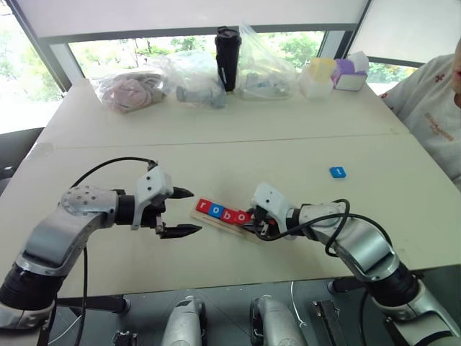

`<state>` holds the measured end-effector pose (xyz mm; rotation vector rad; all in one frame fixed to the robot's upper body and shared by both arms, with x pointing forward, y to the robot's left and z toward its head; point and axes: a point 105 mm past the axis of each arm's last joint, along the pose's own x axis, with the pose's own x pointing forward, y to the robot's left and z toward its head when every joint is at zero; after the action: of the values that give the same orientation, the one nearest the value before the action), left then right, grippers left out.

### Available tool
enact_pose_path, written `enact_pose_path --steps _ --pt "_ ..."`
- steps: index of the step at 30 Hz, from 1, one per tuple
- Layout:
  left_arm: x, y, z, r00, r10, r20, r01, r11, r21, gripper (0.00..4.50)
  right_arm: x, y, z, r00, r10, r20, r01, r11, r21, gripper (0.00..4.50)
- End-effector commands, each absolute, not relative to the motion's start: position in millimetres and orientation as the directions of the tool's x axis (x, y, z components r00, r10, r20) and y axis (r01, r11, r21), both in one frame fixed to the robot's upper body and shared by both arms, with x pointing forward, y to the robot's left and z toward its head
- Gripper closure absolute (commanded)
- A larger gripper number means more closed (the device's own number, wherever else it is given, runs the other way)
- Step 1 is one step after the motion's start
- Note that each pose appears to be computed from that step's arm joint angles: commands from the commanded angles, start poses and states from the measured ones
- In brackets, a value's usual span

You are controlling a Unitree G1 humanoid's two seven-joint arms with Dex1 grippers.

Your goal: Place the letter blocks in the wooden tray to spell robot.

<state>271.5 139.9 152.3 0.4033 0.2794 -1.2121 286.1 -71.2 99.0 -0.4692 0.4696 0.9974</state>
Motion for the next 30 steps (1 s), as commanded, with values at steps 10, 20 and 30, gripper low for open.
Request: enact_pose_path --steps 10,20,30 --pt "270.1 137.2 161.9 0.336 -0.856 -0.393 0.941 0.284 0.186 0.0 286.2 -66.5 106.1 0.464 0.695 -0.549 -0.879 0.437 -0.191 0.07" --pt "270.3 137.3 161.2 0.336 -0.856 -0.393 0.941 0.284 0.186 0.0 292.6 -67.5 123.4 0.495 0.712 -0.498 -0.866 0.449 -0.22 0.07" --pt "271.8 131.3 176.9 0.334 -0.891 -0.307 0.941 0.297 0.162 0.0 308.1 -102.4 204.9 0.608 0.776 -0.169 -0.794 0.588 -0.157 0.07"
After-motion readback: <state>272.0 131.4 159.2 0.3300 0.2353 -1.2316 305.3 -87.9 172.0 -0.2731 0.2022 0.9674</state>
